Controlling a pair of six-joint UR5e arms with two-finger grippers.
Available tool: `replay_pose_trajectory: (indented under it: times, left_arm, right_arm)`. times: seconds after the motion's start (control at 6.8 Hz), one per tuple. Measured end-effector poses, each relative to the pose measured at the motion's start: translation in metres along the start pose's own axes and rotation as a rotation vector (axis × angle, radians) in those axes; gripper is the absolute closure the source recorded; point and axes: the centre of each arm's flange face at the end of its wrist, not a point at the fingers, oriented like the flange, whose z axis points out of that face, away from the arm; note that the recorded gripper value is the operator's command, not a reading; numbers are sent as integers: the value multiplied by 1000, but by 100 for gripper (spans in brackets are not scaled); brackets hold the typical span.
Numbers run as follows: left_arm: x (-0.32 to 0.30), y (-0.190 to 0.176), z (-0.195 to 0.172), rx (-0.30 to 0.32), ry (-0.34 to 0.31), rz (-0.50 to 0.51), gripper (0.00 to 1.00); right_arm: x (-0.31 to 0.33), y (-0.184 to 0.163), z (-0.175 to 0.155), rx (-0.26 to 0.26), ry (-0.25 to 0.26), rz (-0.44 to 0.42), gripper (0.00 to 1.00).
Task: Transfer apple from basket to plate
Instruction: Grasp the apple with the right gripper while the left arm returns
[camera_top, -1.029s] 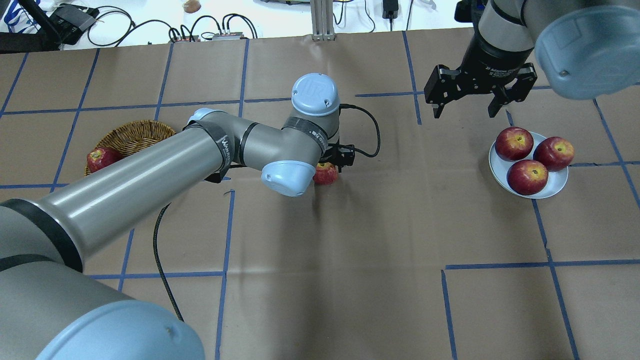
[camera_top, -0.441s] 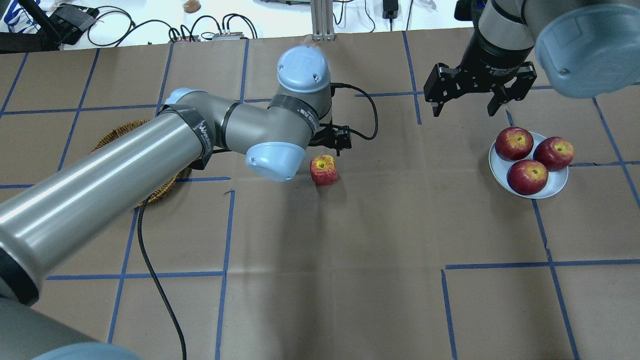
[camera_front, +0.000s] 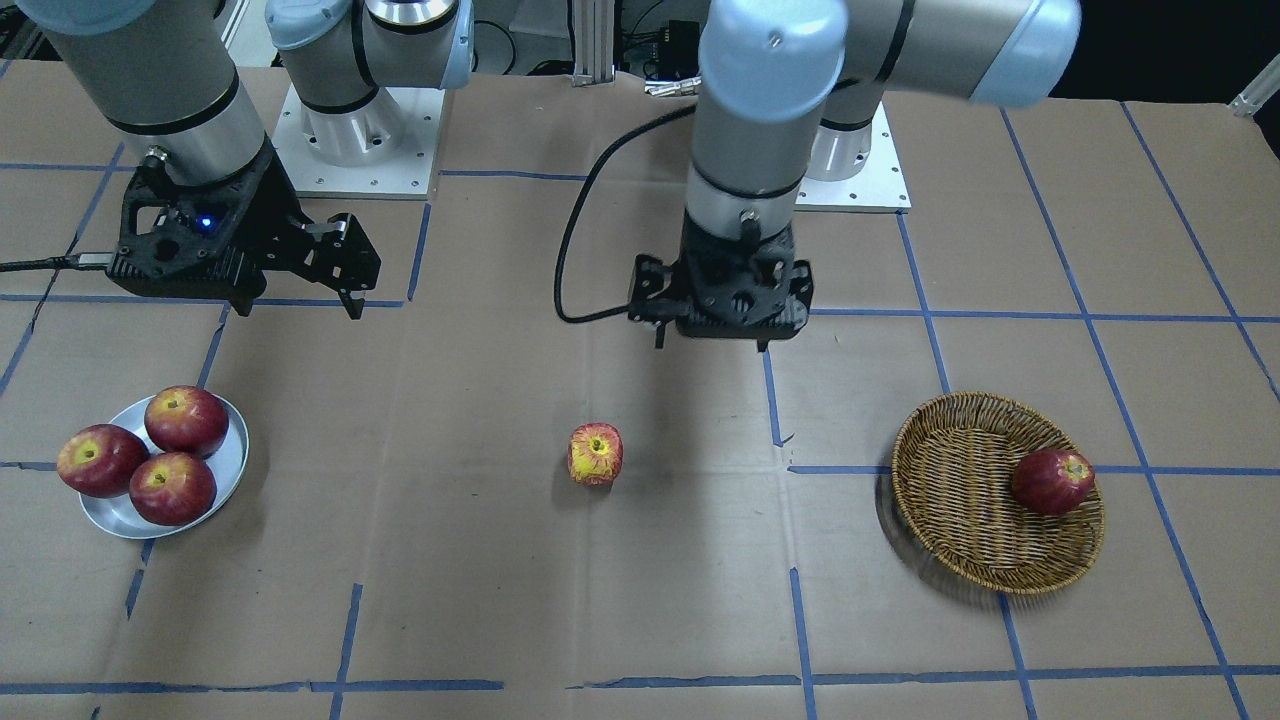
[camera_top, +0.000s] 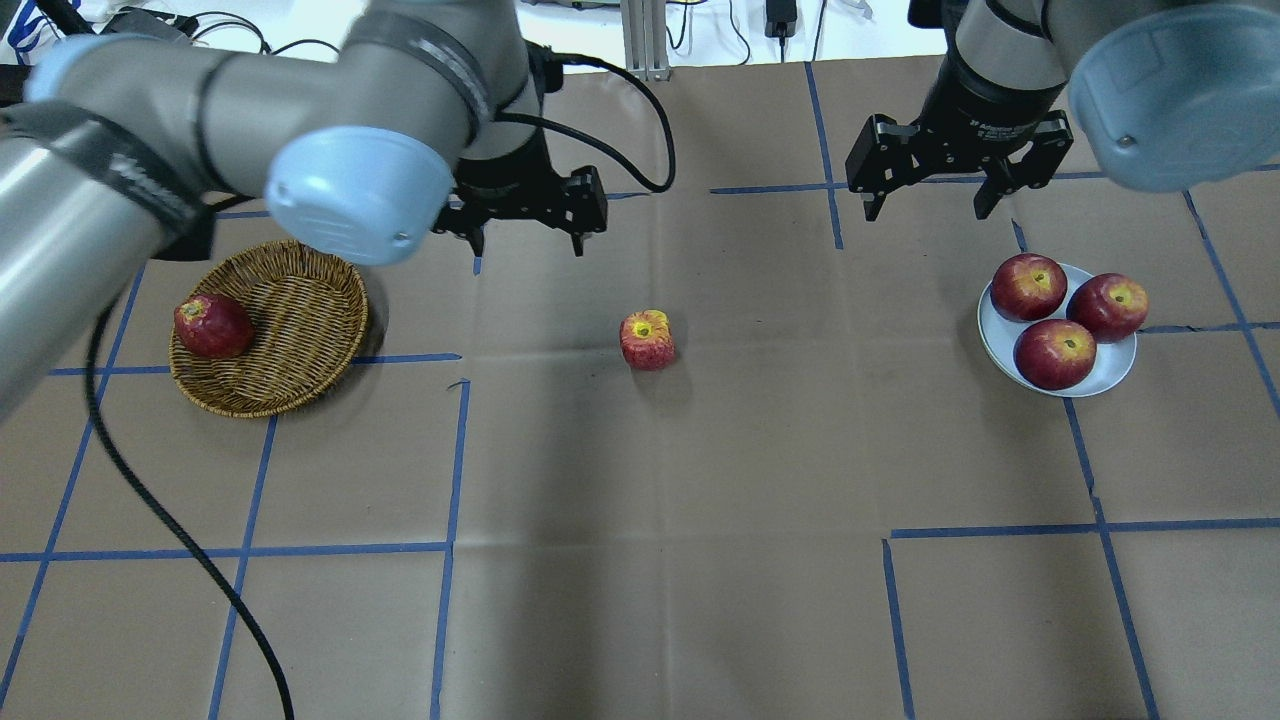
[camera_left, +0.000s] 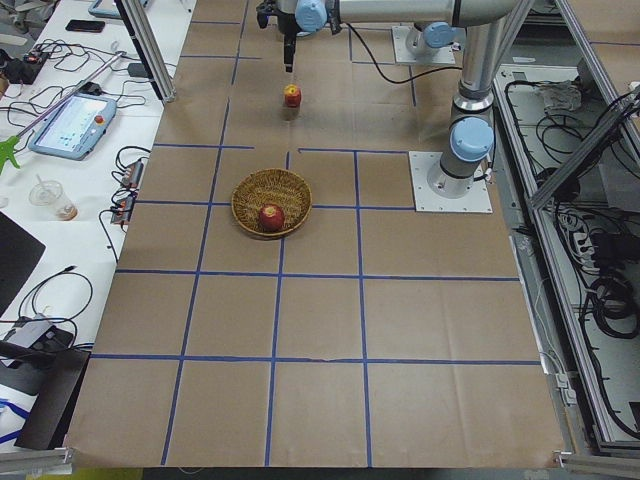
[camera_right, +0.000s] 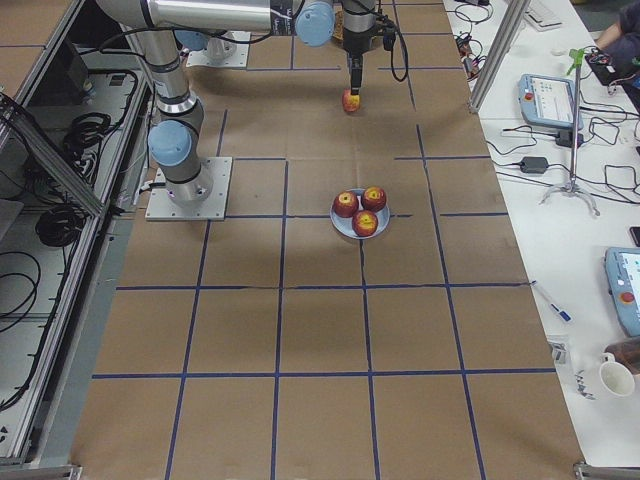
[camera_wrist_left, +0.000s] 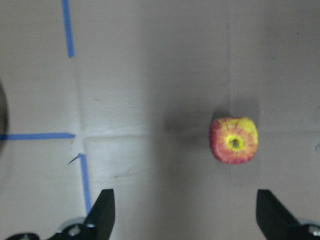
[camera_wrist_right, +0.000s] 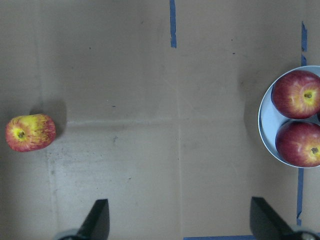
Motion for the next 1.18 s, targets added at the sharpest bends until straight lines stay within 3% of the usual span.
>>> replay_pose_trajectory:
  times: [0.15,0.44,0.74,1.18]
  left_arm:
    - [-31,28,-38,-13,-3,30,0]
    - [-74,61,-72,-30,-2,63,0]
    - [-91,62,-68,-60,0,61,0]
    - [-96,63,-70,-60,1,46,0]
  right_arm:
    - [-11,-4,5,4,-3,11,0]
    - [-67,-12,33,17,-10,2,0]
    - [-136,-15,80,29,-20,12,0]
    - [-216,-16,176,61,13,39,0]
